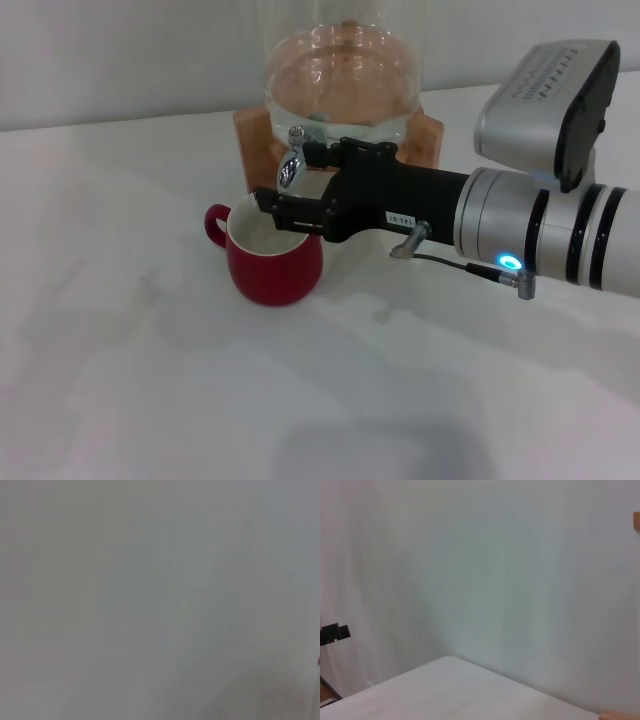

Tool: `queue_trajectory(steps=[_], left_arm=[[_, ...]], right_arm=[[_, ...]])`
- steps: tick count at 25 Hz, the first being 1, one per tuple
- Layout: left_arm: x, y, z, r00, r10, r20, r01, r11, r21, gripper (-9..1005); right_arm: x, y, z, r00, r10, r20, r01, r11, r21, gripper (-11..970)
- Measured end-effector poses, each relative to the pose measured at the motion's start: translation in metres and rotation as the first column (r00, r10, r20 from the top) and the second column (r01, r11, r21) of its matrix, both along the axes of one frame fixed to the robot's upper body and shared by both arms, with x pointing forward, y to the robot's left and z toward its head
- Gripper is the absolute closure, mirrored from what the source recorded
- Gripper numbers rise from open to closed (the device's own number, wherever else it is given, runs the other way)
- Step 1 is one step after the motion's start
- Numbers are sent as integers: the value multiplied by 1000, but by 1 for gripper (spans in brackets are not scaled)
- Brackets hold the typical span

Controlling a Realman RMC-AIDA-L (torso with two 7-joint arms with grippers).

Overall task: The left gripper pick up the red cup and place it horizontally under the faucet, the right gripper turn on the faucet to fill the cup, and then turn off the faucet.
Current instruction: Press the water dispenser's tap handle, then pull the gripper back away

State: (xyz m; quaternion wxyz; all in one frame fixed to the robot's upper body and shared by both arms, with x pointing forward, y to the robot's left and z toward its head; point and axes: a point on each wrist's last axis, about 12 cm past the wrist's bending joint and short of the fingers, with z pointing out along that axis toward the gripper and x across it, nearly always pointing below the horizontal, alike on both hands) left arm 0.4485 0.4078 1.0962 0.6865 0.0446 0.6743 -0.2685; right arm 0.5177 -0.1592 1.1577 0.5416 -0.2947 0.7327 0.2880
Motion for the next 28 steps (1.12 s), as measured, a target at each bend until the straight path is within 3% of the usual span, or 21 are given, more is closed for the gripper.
queue_trajectory(steps=[28], left_arm=[[0, -1, 1, 1000, -7, 4, 7, 1000, -1, 164]], right_arm=[[5, -14, -2, 998, -55, -7, 55, 999, 3, 164]])
